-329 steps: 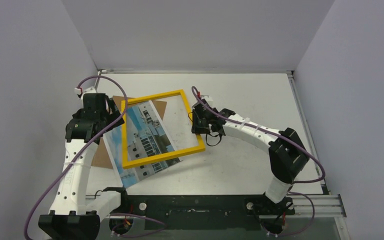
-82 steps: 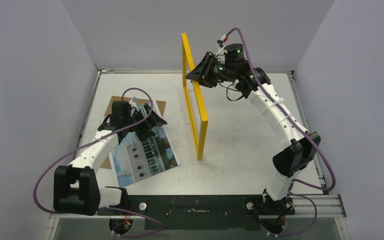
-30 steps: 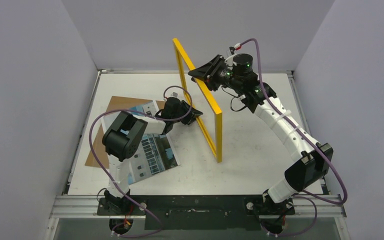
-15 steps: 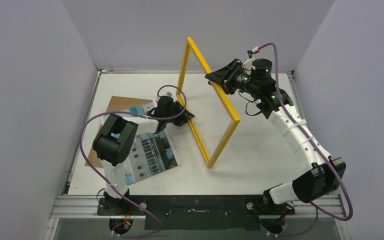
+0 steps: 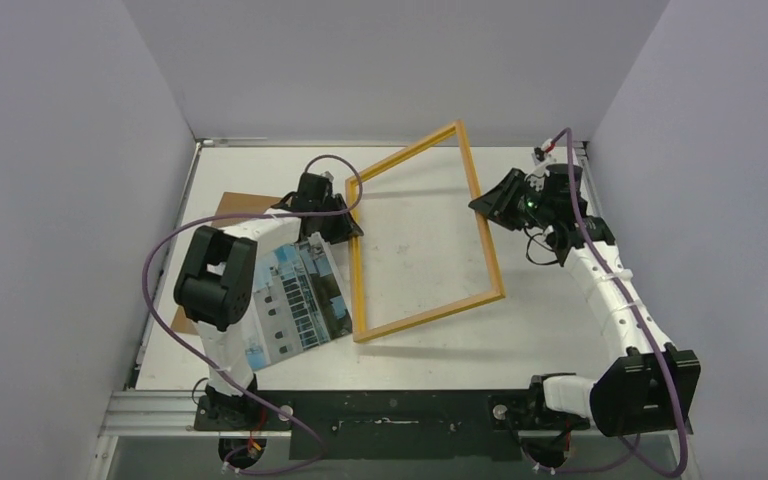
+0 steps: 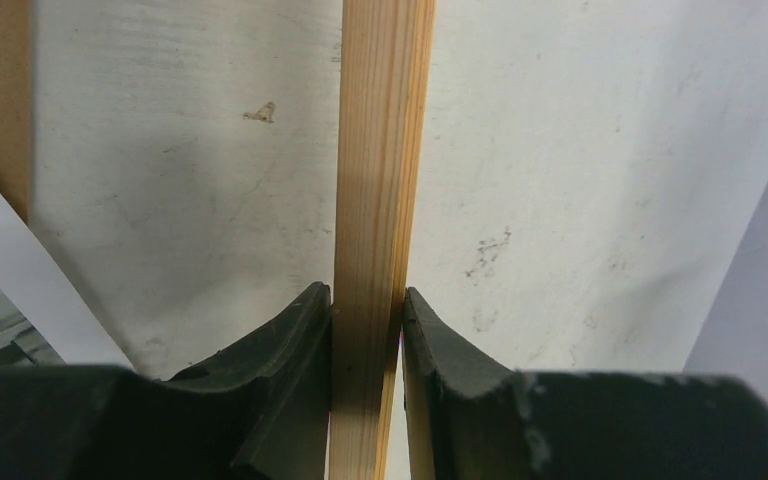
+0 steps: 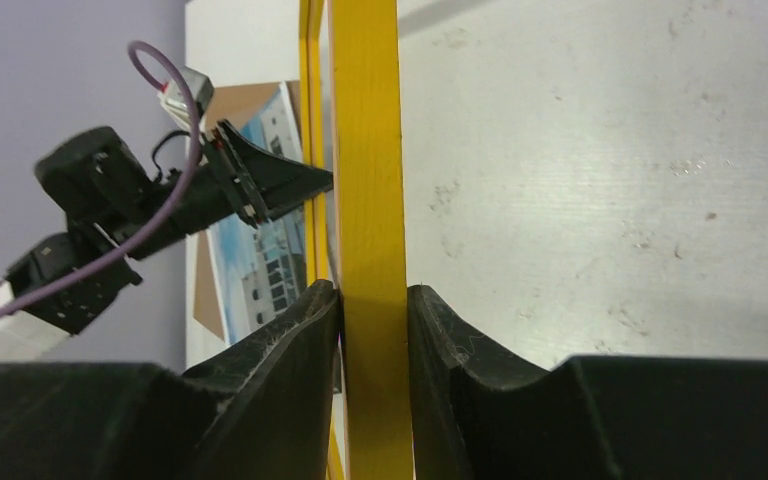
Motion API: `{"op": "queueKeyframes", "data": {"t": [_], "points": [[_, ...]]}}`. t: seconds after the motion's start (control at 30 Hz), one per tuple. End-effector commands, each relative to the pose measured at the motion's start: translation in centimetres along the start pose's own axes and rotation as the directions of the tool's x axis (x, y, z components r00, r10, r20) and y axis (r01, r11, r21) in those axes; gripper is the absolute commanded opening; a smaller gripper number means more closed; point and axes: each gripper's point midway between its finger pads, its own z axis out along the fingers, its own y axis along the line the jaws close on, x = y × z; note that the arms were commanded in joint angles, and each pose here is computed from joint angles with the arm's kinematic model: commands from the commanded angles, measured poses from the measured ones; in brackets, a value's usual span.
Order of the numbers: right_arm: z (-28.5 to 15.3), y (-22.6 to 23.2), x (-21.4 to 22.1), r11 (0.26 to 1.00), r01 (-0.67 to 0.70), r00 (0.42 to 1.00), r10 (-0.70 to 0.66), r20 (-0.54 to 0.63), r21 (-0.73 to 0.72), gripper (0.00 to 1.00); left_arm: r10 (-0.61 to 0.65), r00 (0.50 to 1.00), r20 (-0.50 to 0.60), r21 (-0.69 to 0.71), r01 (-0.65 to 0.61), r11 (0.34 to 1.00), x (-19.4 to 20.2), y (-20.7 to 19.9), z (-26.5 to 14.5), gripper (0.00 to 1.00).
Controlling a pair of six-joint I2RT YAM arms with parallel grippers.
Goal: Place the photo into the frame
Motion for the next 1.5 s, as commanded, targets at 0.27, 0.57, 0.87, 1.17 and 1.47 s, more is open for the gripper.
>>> {"op": "queueKeyframes", "data": {"t": [0.27, 0.57, 0.87, 1.17, 1.47], "points": [[3.8, -9.4, 5.6, 0.99, 0.074, 0.997, -0.07, -0.04, 0.122, 0.13, 0.018, 0.999, -0.03, 0.158, -0.013, 0.987, -0.6, -5.1, 3.1, 0.0], [6.0, -15.4, 4.9, 0.98, 0.081, 0.997, -0.083, 0.001, 0.18, 0.17, 0.003, 0.999, -0.037, 0.178, 0.004, 0.984, 0.1, -5.8, 5.3, 0.0], [6.7, -19.7, 6.2, 0.938, 0.13, 0.991, -0.113, -0.069, 0.322, 0.25, 0.032, 0.997, -0.074, 0.104, -0.025, 0.994, 1.2, -3.5, 6.1, 0.0], [6.3, -22.7, 7.2, 0.879, 0.143, 0.985, -0.08, -0.155, 0.454, 0.27, 0.097, 0.988, -0.116, 0.046, -0.092, 0.995, 1.6, -2.0, 6.8, 0.0], [6.1, -23.5, 7.8, 0.855, 0.143, 0.979, -0.047, -0.2, 0.499, 0.43, 0.114, 0.984, -0.14, 0.003, -0.115, 0.993, 1.9, -0.7, 6.5, 0.0]]}}
